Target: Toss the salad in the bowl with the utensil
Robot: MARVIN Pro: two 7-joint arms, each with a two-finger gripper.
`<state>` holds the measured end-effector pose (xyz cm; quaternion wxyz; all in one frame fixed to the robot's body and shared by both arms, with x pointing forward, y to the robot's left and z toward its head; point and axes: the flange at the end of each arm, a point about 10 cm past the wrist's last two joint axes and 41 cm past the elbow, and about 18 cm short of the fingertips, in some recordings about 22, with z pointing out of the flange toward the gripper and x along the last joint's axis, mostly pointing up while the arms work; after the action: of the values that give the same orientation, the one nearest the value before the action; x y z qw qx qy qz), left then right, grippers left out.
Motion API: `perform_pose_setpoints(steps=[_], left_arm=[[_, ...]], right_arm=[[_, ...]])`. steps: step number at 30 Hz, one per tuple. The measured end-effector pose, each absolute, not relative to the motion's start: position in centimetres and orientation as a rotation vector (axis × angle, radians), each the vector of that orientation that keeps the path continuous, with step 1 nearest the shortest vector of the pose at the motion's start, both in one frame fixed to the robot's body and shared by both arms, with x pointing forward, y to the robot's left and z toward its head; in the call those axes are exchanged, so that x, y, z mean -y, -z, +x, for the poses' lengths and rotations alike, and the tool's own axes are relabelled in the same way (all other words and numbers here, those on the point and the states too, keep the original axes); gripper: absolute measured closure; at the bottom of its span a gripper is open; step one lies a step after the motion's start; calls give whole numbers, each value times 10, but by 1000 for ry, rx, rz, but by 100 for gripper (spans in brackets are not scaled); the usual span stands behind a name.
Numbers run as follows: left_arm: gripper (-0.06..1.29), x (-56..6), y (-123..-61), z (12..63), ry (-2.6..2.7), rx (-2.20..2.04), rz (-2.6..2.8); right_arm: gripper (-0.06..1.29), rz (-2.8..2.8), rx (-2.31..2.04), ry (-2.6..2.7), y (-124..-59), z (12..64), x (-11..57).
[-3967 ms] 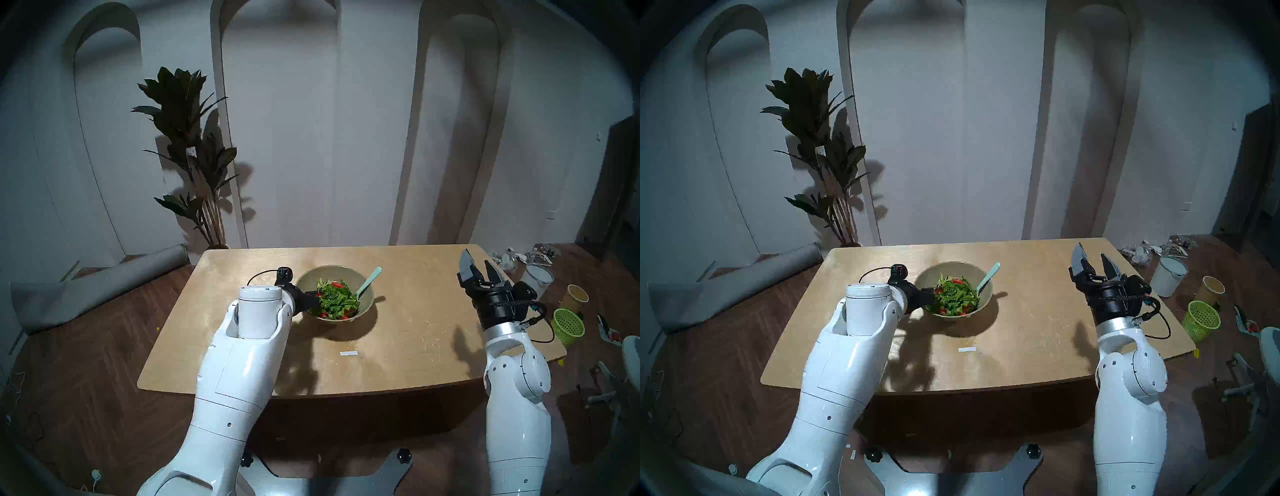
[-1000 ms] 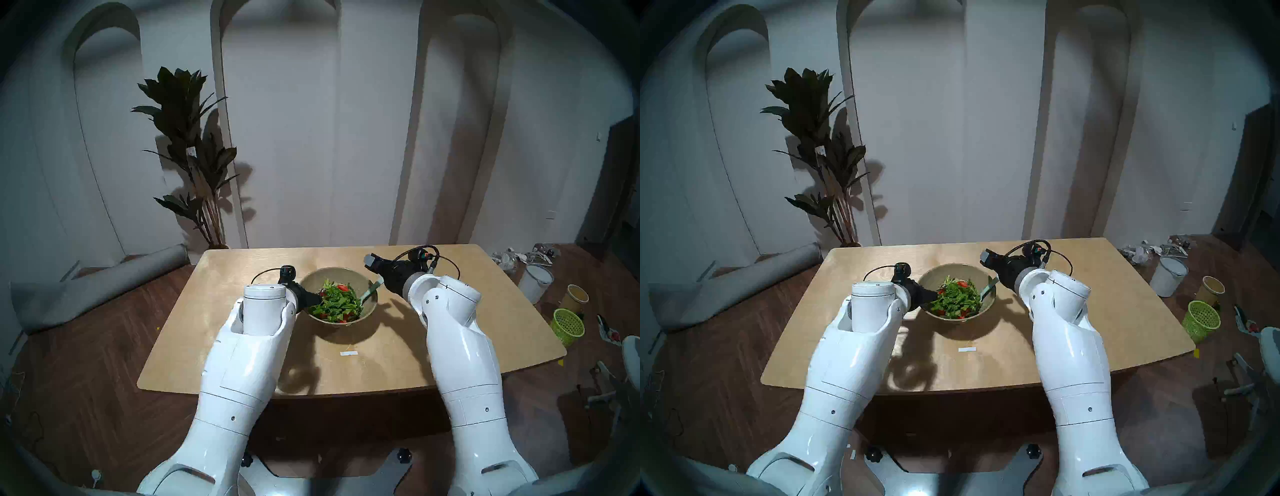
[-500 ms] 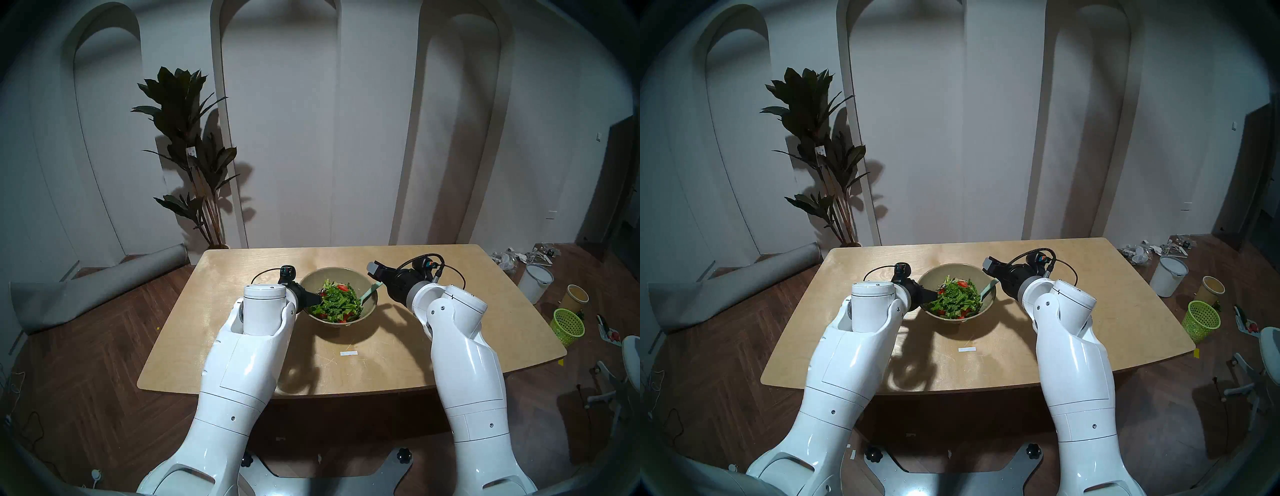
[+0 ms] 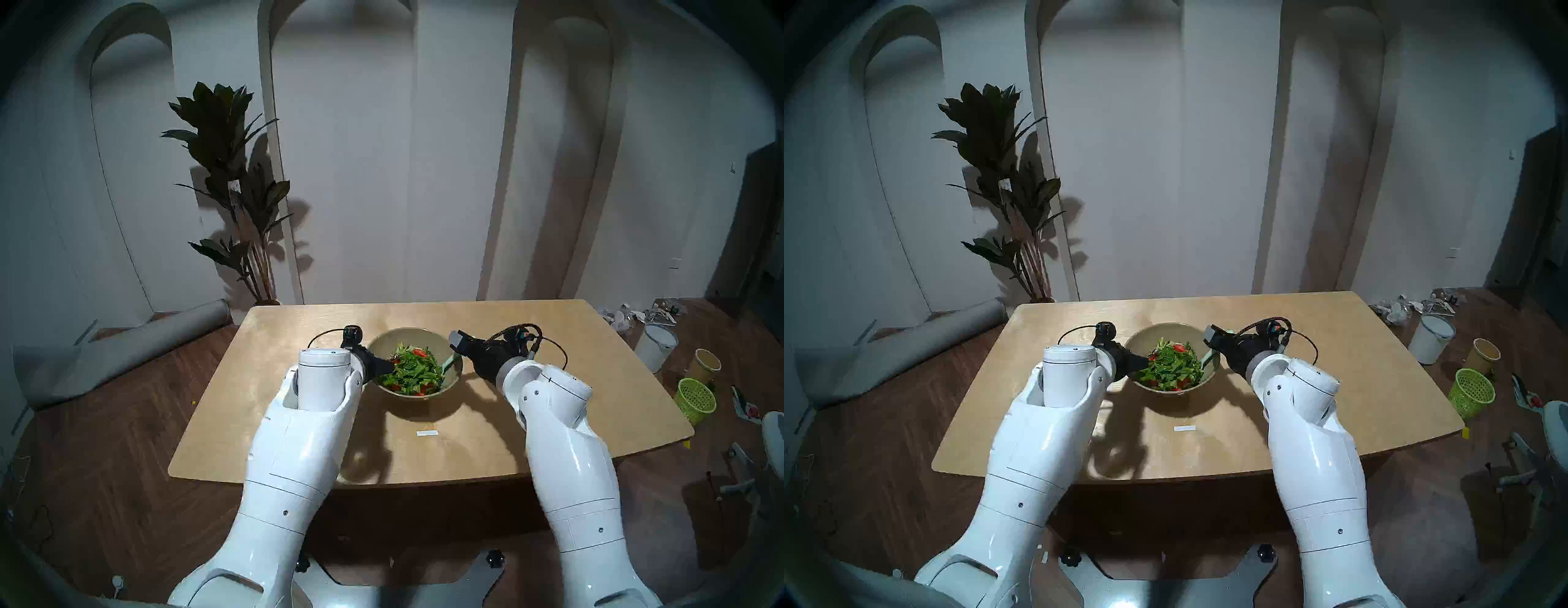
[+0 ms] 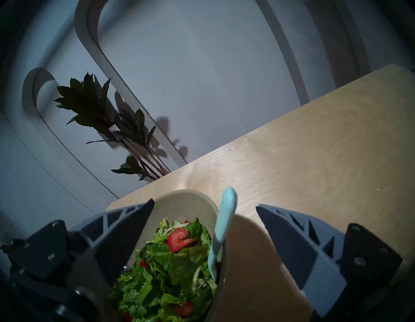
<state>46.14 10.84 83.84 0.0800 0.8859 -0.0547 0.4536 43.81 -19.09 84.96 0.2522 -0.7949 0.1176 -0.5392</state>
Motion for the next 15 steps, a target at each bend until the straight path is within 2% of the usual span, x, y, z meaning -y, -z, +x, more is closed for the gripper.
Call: perform_pose_setpoints(steps=[15], left_arm=[[124,-108,-838,461,-1357,164,2650]], right_arm=[[0,-2147,-296,1509,-843,443,182]])
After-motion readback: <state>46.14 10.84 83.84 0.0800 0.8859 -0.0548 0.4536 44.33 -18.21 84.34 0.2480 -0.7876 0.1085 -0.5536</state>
